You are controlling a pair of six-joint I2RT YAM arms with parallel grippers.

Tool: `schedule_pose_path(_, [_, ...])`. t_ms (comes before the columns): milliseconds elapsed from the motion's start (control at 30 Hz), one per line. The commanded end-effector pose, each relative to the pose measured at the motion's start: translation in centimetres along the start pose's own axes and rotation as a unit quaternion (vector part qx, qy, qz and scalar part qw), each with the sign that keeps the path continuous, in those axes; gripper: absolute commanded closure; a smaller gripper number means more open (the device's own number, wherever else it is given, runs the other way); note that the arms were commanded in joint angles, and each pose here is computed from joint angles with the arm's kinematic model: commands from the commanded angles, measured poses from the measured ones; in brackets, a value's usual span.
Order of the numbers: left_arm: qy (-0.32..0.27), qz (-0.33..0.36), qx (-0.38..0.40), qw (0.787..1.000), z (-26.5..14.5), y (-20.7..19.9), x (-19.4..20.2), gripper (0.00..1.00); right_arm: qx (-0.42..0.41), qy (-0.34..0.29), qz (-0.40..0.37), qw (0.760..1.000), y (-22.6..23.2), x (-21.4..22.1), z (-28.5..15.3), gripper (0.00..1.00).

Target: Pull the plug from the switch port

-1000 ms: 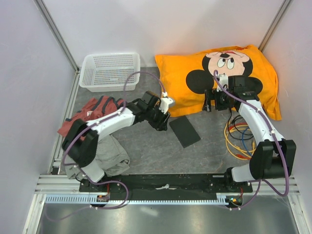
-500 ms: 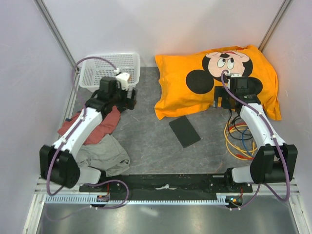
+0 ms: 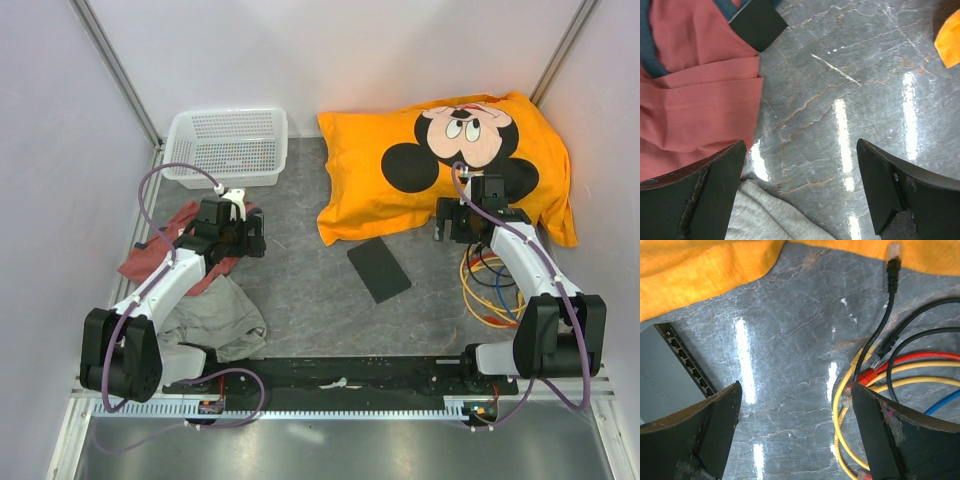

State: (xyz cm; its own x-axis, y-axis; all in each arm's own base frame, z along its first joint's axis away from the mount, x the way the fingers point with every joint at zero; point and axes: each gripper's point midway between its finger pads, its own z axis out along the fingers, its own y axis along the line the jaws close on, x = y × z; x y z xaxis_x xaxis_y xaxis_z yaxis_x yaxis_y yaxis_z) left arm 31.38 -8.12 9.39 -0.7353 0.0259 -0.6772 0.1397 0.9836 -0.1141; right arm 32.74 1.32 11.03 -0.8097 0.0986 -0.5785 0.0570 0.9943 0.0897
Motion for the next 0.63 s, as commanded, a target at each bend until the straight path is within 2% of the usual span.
schedule_pose_path(0, [-0.042, -0.007, 0.052, 0.998, -0.6, -2.0, -2.1, 0.01, -0.026, -0.024, 0.013, 0.999, 0.8, -0.4, -0.5, 0.02])
schedule_pose_path(267, [-0.037, -0.055, 0.082, 0.994, 0.0, -3.1, -1.8, 0.01, -0.028, -0.018, 0.034, 0.999, -0.1, 0.1, -0.3, 0.02])
schedule_pose_path(433, [-0.021, -0.073, 0.164, 0.984, -0.2, -6.0, -1.1, 0.01, -0.038, -0.018, 0.035, 0.999, 0.2, 0.1, -0.2, 0.02])
schedule_pose_path(600, [-0.021, -0.089, 0.159, 0.983, 0.0, -5.8, -1.2, 0.01, -0.042, -0.021, 0.04, 0.998, 0.2, -0.1, -0.2, 0.02])
